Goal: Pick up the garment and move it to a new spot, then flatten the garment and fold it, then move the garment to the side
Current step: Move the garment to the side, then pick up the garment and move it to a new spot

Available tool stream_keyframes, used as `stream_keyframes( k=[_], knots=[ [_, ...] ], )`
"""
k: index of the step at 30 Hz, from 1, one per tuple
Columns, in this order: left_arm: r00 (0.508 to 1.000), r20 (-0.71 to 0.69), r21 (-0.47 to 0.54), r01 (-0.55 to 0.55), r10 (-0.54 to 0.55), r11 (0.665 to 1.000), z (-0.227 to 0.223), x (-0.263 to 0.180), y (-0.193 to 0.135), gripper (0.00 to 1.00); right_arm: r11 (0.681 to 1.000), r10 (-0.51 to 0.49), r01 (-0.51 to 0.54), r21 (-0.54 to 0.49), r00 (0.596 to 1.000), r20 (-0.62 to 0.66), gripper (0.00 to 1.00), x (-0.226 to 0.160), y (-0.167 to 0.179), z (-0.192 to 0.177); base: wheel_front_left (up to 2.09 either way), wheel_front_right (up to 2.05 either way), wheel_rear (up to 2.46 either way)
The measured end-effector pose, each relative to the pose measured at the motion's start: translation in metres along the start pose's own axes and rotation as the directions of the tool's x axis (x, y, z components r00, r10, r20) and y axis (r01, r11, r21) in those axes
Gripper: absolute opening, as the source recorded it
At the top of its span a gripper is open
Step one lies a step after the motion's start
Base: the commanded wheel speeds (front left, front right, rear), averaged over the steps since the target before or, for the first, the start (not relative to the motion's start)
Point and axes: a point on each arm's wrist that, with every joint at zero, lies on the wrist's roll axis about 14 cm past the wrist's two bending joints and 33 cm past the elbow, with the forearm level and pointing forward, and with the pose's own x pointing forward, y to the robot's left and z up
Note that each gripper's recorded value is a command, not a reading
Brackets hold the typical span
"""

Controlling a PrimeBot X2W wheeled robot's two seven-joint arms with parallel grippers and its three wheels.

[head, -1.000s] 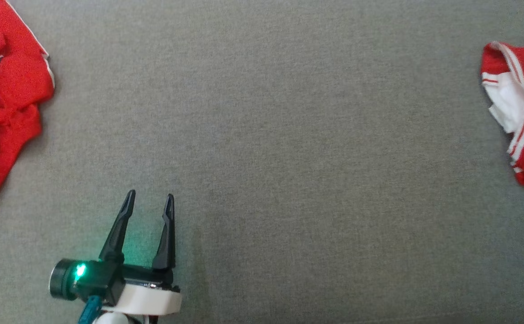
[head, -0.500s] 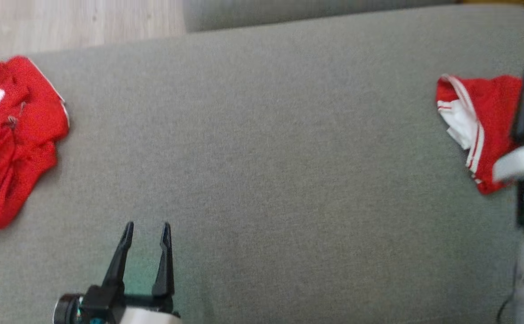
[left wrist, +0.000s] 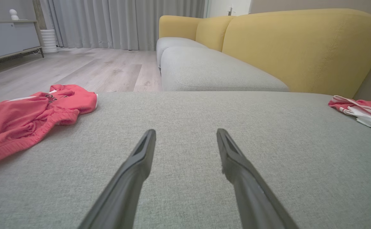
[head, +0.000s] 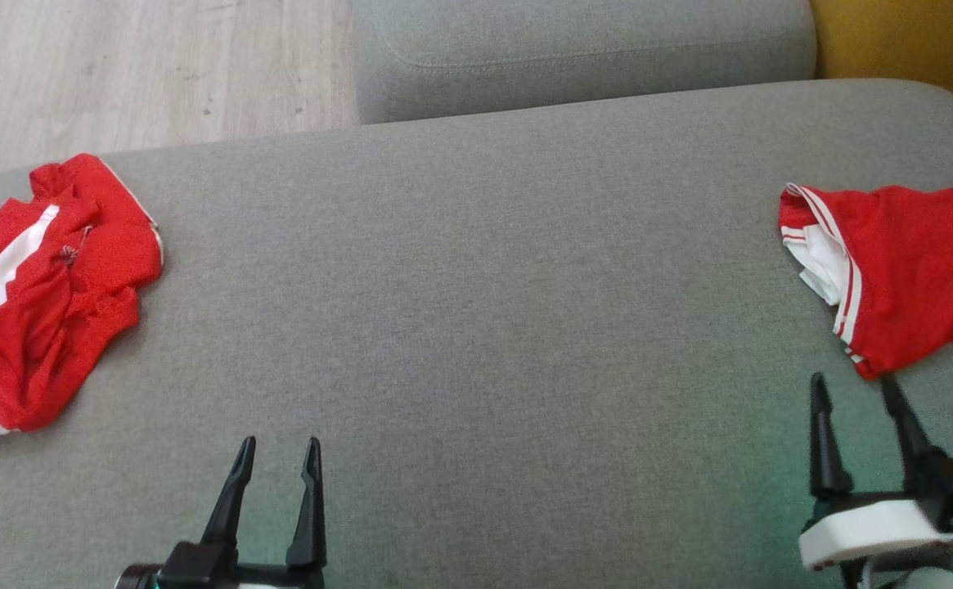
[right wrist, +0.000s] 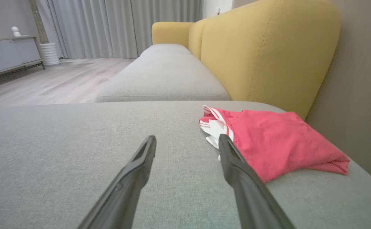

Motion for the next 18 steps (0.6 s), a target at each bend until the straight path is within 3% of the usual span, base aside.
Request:
stream_keyframes(
  k=[11,18],
  knots=[
    [1.000,0.009,-0.009,-0.011,0.011,1.000,0.002,-0.004,-0.001,1.00,0.997,0.069,-0.067,0.035,0.997,-0.034,1.00,-0.003,0.024,-0.013,0.00,0.00,0.00],
    [0.995,0.028,-0.014,-0.092,0.092,0.996,0.006,-0.019,0.020,1.00,0.988,0.149,-0.149,0.038,0.989,-0.006,1.00,0.009,0.050,-0.005,0.00,0.00,0.00]
  ],
)
